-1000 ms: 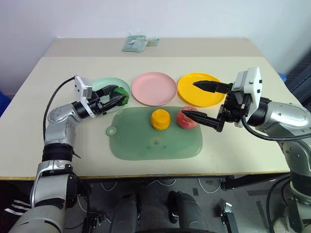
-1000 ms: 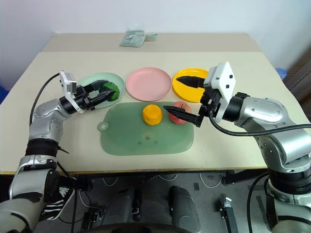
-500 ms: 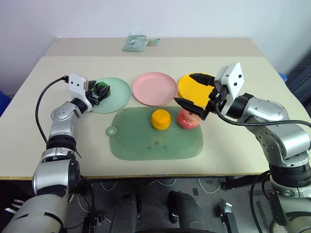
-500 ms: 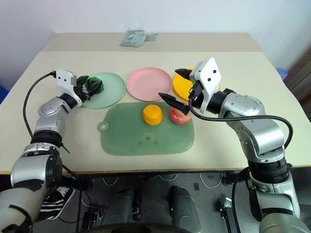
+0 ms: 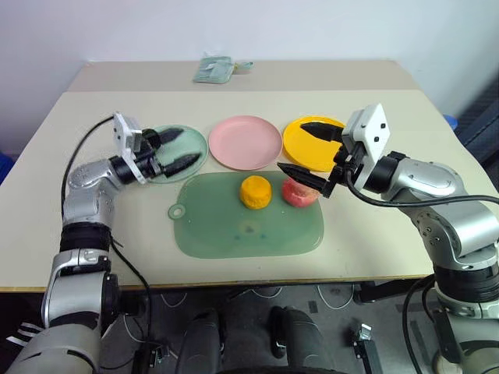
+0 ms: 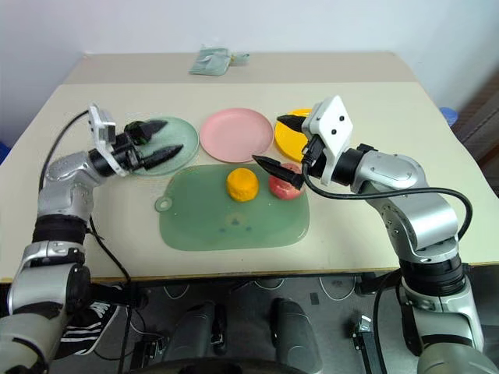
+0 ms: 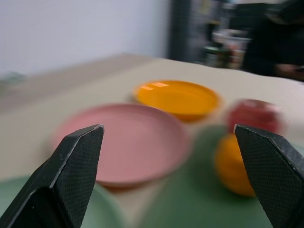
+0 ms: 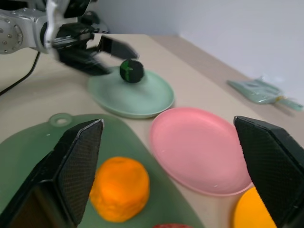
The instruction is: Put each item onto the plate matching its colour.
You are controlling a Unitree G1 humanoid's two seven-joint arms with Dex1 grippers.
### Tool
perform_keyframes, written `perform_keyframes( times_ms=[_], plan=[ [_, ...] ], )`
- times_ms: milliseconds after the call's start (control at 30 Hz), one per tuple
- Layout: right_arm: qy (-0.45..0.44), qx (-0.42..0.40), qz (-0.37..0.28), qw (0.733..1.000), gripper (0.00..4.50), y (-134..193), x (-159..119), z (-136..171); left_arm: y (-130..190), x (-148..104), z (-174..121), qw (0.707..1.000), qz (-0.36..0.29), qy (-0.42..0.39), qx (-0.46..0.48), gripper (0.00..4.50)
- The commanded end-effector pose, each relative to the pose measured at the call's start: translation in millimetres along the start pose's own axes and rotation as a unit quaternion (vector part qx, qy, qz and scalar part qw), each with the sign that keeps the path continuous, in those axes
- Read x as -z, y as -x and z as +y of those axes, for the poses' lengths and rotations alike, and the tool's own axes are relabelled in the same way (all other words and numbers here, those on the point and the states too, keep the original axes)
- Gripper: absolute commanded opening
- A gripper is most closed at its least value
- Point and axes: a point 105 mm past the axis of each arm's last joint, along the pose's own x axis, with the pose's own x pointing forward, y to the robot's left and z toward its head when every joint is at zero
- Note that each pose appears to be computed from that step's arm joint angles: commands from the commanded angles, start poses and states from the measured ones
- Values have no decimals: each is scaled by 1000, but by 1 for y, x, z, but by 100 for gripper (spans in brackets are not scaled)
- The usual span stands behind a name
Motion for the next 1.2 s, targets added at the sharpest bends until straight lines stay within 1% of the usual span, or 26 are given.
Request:
perform_keyframes(
  times_ms=[33, 133, 267, 333, 400, 433, 533, 633, 667, 733, 933, 1133, 1200],
  plan=[
    [18, -14, -23, 999, 450, -3, -16, 8, 4, -18, -13, 999, -6, 8, 50, 449],
    [17, -9, -7, 1000, 450, -7, -9, 8, 11, -21, -19, 997, -1, 20, 72, 449],
    [4, -5, -7, 1000, 450, -17, -8, 9, 20, -15, -25, 995, 35, 4, 95, 449],
    [5, -6, 6, 1000, 450, -32, -2, 14, 29, -11, -25, 993, 56, 21, 100, 449],
    [-21, -17, 12, 1000, 450, -50, 3, 23, 37, -6, -26, 991, 81, 18, 105, 449],
    [-33, -23, 25, 999, 450, -58, 8, 27, 40, -5, -25, 991, 86, 18, 102, 449],
    [-64, -32, 77, 994, 450, -71, 30, 30, 42, -8, -22, 992, 81, 9, 95, 449],
    [-71, -50, 137, 987, 450, -77, 53, 35, 43, -9, -22, 993, 76, 3, 90, 449],
    [-71, -54, 148, 985, 450, -79, 57, 36, 44, -9, -23, 993, 75, 3, 88, 449],
    [-89, -57, 148, 983, 450, -83, 56, 36, 45, -8, -26, 994, 72, 1, 87, 449],
    [-89, -46, 184, 978, 450, -84, 74, 29, 51, -7, -35, 994, 71, 3, 80, 449],
    [-98, -68, 198, 973, 450, -84, 81, 36, 54, -9, -37, 995, 66, 1, 69, 449],
    [-93, -76, 204, 972, 395, -84, 84, 40, 54, -9, -37, 996, 65, -1, 67, 450]
  ],
)
